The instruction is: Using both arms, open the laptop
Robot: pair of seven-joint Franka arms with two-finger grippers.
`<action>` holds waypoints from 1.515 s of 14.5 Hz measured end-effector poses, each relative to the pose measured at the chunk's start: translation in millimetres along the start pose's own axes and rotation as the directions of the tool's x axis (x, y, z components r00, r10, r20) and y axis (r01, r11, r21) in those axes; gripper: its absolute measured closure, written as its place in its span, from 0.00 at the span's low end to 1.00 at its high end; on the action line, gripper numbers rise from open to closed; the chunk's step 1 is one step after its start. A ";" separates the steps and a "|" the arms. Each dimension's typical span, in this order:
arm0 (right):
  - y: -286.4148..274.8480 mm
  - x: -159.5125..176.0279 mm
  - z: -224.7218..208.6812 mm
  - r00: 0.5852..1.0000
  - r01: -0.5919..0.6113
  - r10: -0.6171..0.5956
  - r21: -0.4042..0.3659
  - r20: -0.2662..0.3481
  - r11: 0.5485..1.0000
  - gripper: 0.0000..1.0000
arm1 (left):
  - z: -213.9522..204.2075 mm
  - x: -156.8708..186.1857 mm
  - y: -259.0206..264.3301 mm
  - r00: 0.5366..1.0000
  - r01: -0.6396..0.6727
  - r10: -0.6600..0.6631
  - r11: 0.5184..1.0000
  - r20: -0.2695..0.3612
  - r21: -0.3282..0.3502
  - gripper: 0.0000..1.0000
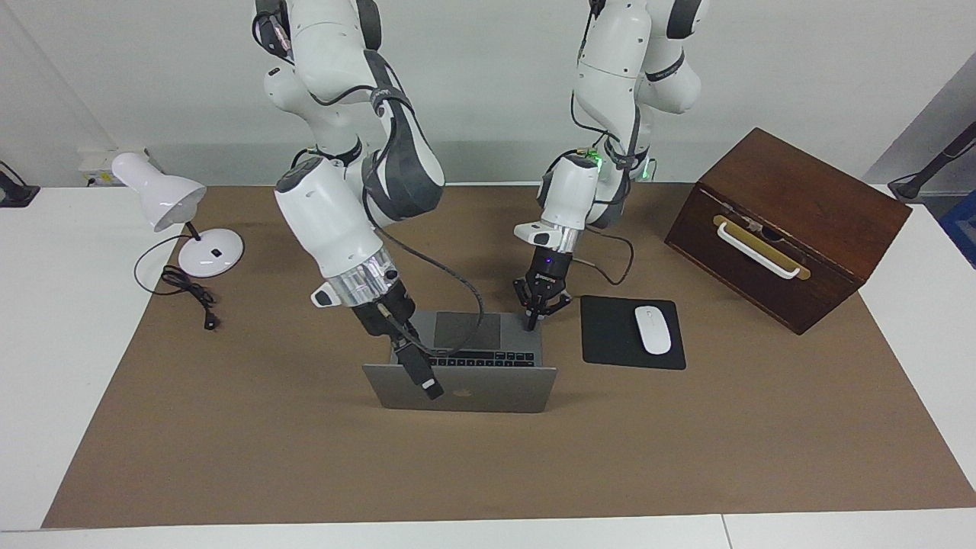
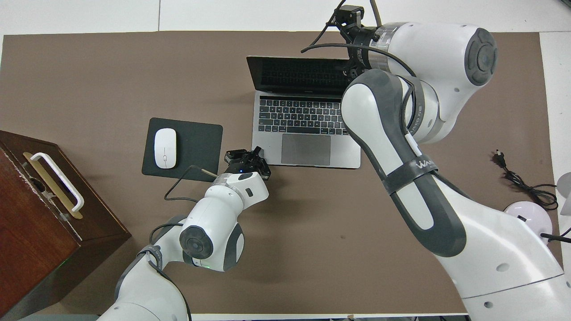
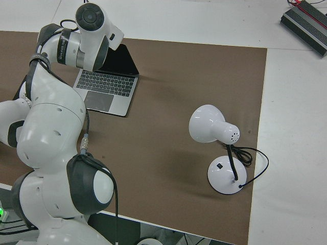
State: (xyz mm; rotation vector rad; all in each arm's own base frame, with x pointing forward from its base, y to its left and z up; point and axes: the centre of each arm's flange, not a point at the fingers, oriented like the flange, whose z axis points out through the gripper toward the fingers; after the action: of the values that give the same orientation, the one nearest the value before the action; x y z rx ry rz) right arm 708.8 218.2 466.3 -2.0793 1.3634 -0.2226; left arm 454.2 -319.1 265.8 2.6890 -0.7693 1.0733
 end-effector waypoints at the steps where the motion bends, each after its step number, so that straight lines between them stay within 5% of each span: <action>1: -0.5 1.0 -1.2 1.000 -0.001 0.001 -0.016 0.011 1.000 0.00 | 0.0 0.0 0.0 1.000 0.000 0.000 1.000 0.000 0.000 0.99; 5: -9.2 9.8 -23.0 0.999 0.013 -0.009 -0.080 0.047 0.997 0.00 | 0.0 -0.1 0.1 1.000 -0.001 0.001 1.000 0.000 0.000 0.99; 8: -23.4 23.6 -77.2 0.996 0.065 -0.057 -0.150 0.062 0.987 0.01 | 0.0 -0.1 0.1 1.000 -0.001 0.001 1.000 -0.001 0.000 0.99; 13: -18.6 57.5 -175.9 0.928 0.373 -0.354 -0.239 0.119 0.897 0.00 | 3.5 4.9 0.4 1.000 0.002 -0.002 1.000 0.002 -0.004 0.99; 18: -6.9 82.9 -234.2 0.676 0.718 -0.719 -0.359 0.159 0.596 0.00 | 10.0 16.1 1.3 1.000 0.017 -0.016 1.000 0.024 -0.022 0.99; 22: 0.7 110.2 -262.6 0.371 0.870 -0.890 -0.436 0.265 0.232 0.00 | 4.2 48.1 -13.8 0.994 0.063 -0.057 0.996 0.089 -0.063 0.99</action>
State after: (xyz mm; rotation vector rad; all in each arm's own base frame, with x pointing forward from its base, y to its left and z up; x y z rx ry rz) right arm 636.4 13.4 650.5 -3.1515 -0.0249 -0.3906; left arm 493.3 -328.1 295.9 2.6999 -0.7195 0.9062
